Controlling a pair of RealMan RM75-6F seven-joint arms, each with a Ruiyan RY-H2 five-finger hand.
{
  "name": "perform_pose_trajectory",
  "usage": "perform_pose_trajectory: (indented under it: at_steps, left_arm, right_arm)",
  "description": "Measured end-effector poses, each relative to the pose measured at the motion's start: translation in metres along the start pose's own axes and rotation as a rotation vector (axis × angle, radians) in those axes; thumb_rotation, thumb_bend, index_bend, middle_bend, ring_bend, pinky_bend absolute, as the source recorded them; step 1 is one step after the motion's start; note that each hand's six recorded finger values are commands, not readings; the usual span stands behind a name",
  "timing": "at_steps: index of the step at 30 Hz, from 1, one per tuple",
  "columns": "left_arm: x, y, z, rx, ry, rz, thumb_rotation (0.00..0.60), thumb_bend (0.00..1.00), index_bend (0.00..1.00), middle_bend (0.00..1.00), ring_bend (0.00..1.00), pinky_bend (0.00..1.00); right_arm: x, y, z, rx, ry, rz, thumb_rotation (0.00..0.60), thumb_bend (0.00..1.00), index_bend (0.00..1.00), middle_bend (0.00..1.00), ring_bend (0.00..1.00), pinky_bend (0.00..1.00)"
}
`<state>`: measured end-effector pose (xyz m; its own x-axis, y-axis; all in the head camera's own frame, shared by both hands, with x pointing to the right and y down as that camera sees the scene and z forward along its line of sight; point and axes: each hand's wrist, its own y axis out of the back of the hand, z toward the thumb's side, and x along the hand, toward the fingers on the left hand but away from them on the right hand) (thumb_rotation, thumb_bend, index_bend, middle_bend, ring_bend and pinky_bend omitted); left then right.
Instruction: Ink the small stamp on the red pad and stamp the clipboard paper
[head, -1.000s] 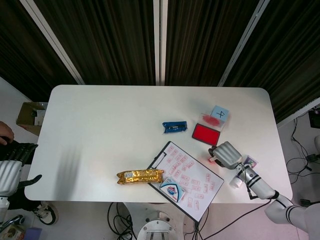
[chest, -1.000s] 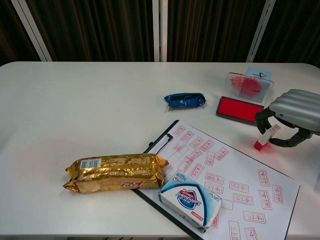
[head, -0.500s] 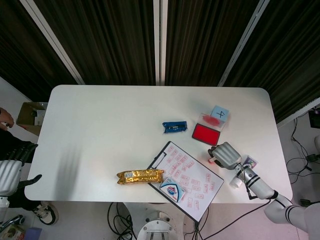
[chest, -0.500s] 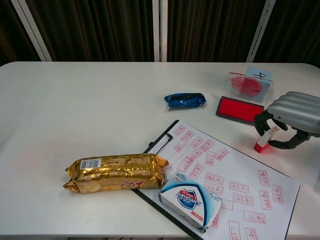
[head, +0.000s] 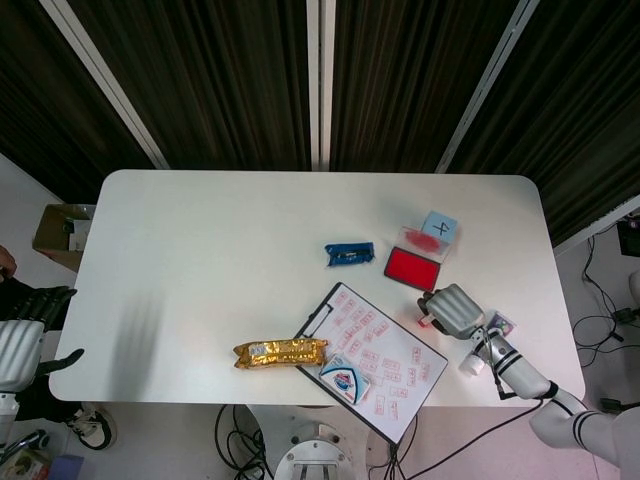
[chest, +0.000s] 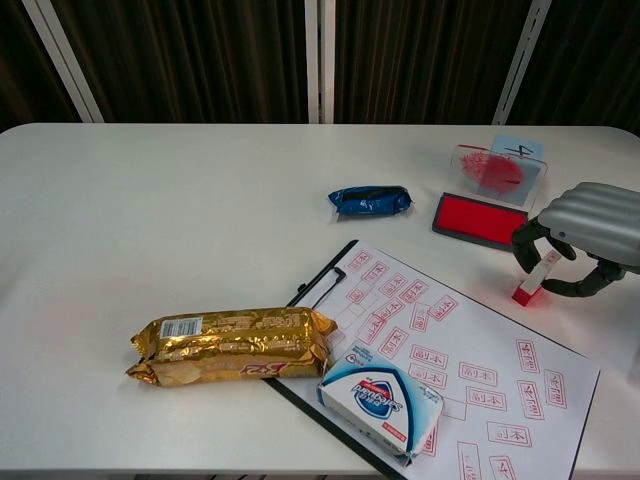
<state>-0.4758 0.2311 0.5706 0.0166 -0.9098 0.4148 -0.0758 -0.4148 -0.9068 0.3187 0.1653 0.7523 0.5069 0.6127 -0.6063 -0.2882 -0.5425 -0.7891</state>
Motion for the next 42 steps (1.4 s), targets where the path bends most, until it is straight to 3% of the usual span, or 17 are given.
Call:
perform_pose_trajectory:
  at_steps: [14, 19, 28, 33, 35, 36, 40, 42]
  left_arm:
    - [-0.001, 0.001, -0.001, 0.000, 0.001, 0.004, 0.600, 0.00, 0.19, 0.17, 0.16, 0.25]
    - [-0.001, 0.000, -0.001, 0.000, 0.001, 0.004, 0.600, 0.00, 0.19, 0.17, 0.16, 0.25]
    - [-0.001, 0.001, -0.001, 0.003, 0.002, 0.005, 0.600, 0.00, 0.19, 0.17, 0.16, 0.25]
    - [-0.002, 0.002, -0.001, 0.003, 0.003, 0.006, 0.600, 0.00, 0.19, 0.17, 0.16, 0.25]
    - [-0.002, 0.003, -0.001, 0.004, 0.004, 0.010, 0.600, 0.00, 0.19, 0.17, 0.16, 0.25]
    - [-0.002, 0.004, -0.001, 0.004, 0.004, 0.012, 0.600, 0.00, 0.19, 0.17, 0.16, 0.25]
    - [-0.003, 0.007, -0.001, 0.004, 0.006, 0.024, 0.600, 0.00, 0.19, 0.17, 0.16, 0.25]
    - [-0.003, 0.007, -0.001, 0.002, 0.006, 0.027, 0.600, 0.00, 0.19, 0.17, 0.16, 0.25]
  right_arm:
    - [0.002, 0.001, -0.001, 0.001, -0.008, 0.005, 0.600, 0.26, 0.44, 0.35, 0.59, 0.90]
    - [0.003, 0.001, -0.001, 0.006, -0.008, 0.006, 0.600, 0.25, 0.35, 0.32, 0.59, 0.90]
    - [0.006, 0.004, -0.002, 0.028, -0.005, 0.008, 0.600, 0.20, 0.04, 0.18, 0.58, 0.89]
    - [0.016, 0.013, -0.005, 0.050, 0.000, 0.001, 0.600, 0.12, 0.00, 0.09, 0.54, 0.86]
    - [0.023, 0.022, -0.007, 0.062, -0.005, -0.022, 0.600, 0.10, 0.00, 0.07, 0.45, 0.80]
    - [0.029, 0.029, -0.009, 0.071, -0.013, -0.044, 0.600, 0.09, 0.00, 0.06, 0.37, 0.70]
    - [0.056, 0.056, -0.017, 0.061, -0.080, -0.136, 0.600, 0.11, 0.00, 0.00, 0.02, 0.11]
    - [0.076, 0.069, -0.023, 0.024, -0.149, -0.194, 0.600, 0.13, 0.00, 0.00, 0.00, 0.02]
